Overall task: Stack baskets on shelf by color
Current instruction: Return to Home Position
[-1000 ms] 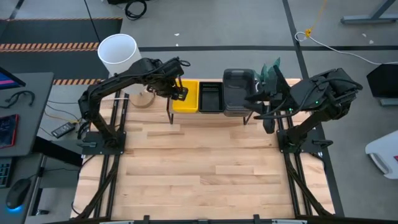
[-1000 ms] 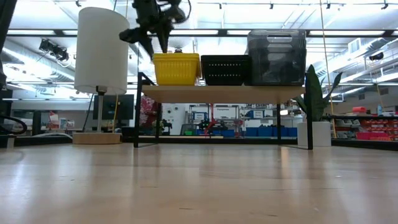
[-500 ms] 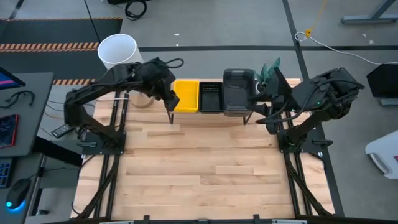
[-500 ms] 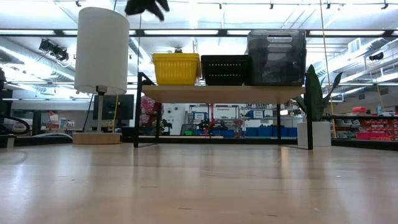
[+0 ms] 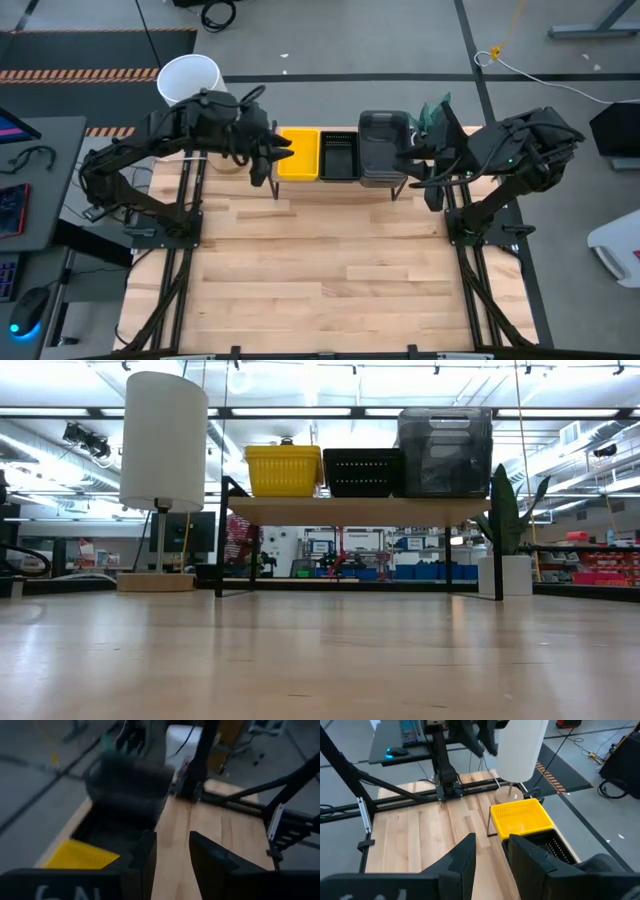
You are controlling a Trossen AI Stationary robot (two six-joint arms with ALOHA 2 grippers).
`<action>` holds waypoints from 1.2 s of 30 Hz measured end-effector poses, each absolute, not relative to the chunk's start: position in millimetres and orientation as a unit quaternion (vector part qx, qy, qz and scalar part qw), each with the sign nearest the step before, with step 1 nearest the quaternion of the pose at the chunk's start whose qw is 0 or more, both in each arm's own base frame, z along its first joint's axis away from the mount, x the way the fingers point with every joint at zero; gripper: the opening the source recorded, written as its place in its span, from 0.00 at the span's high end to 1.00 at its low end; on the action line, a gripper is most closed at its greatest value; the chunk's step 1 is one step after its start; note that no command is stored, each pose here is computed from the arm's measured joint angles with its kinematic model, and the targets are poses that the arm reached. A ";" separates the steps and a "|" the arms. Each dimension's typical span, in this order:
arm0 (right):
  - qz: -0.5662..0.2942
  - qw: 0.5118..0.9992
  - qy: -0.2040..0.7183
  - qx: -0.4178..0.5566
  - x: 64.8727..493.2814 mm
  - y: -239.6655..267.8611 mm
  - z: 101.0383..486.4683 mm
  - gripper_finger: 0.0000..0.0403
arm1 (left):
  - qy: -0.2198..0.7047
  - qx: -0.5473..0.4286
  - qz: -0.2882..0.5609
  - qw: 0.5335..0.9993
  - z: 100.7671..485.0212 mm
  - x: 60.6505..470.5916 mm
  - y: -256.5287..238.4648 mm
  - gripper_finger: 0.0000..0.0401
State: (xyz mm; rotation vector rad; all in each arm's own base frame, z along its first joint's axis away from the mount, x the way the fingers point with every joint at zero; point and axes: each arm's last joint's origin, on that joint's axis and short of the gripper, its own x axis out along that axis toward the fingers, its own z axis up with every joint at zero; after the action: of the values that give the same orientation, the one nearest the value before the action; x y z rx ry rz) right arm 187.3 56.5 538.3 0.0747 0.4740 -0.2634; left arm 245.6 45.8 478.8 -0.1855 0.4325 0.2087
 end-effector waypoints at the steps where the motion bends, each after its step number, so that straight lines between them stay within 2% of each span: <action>1: -0.130 0.963 0.231 0.038 187.6 56.7 538.8 0.70 | 0.202 -0.080 0.096 0.971 481.5 246.0 44.6 0.70; 9: -0.109 0.973 0.198 0.049 192.8 59.4 544.8 0.71 | 0.154 -0.024 -0.008 0.988 492.8 246.7 31.5 0.71; 18: -0.111 0.968 0.221 0.051 215.5 67.9 524.1 0.83 | 0.128 -0.011 -0.060 0.990 495.9 236.5 26.4 0.71; 29: -0.106 0.968 0.216 0.073 228.1 72.2 498.5 0.97 | 0.110 -0.056 -0.093 0.988 449.6 234.3 24.1 0.71; 36: -0.092 0.974 0.176 0.107 219.5 69.3 473.9 0.99 | 0.060 -0.078 -0.094 0.991 434.5 212.7 20.9 0.71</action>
State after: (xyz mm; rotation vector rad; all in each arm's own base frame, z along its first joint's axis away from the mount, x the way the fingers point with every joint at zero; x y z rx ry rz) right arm 219.5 69.3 473.9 0.2165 0.3554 -0.1847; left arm 212.7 20.9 434.5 -0.1571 0.1202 -0.1891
